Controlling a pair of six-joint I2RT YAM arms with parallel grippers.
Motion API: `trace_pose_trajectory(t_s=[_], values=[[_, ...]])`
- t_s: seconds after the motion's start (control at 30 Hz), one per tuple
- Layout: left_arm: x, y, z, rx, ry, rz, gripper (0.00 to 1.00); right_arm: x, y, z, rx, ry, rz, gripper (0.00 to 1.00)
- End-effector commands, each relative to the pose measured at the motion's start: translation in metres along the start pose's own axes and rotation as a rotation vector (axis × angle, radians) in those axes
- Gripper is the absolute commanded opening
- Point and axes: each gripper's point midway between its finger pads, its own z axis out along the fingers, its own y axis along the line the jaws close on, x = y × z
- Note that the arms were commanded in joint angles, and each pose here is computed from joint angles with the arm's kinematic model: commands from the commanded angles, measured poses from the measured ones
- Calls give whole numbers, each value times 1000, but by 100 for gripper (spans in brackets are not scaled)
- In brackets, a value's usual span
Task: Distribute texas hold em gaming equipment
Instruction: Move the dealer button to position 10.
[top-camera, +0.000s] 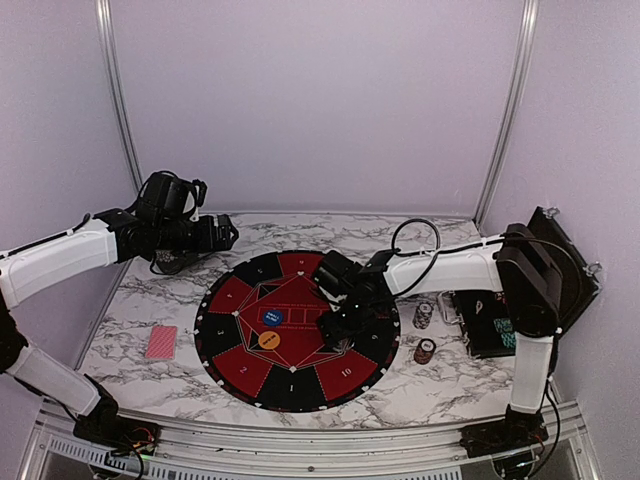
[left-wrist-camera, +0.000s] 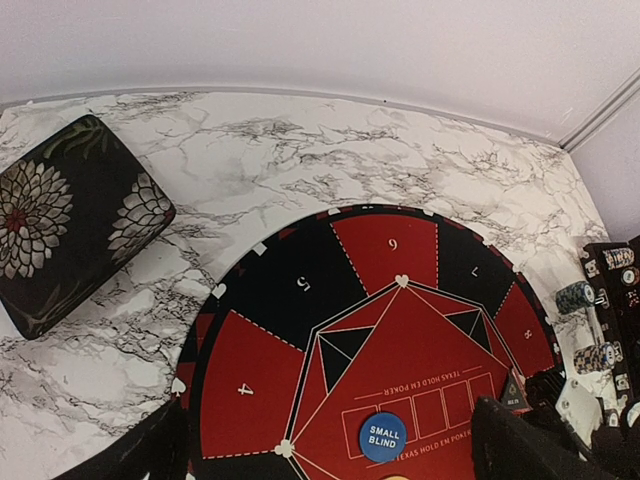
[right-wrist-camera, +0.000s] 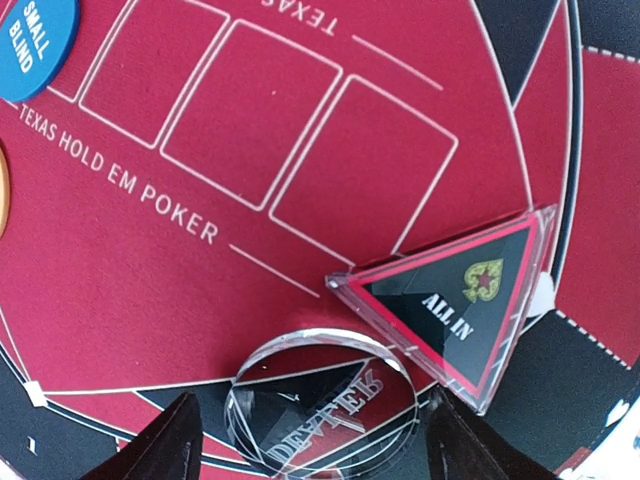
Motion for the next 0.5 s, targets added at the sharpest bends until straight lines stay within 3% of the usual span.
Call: trace_pose_trajectory(t_s=[0.0,0.27,0.47], values=[[-3,1,0,-5,2,-1,99,-1,4,-9,-40,-25,35,75],[-2,1,2,-2,9,-4,99,3,4,-5,-52,-23,49,78],[-2,1,2,-4,8,-4,99,7,18,-1,-67,-10,25,74]])
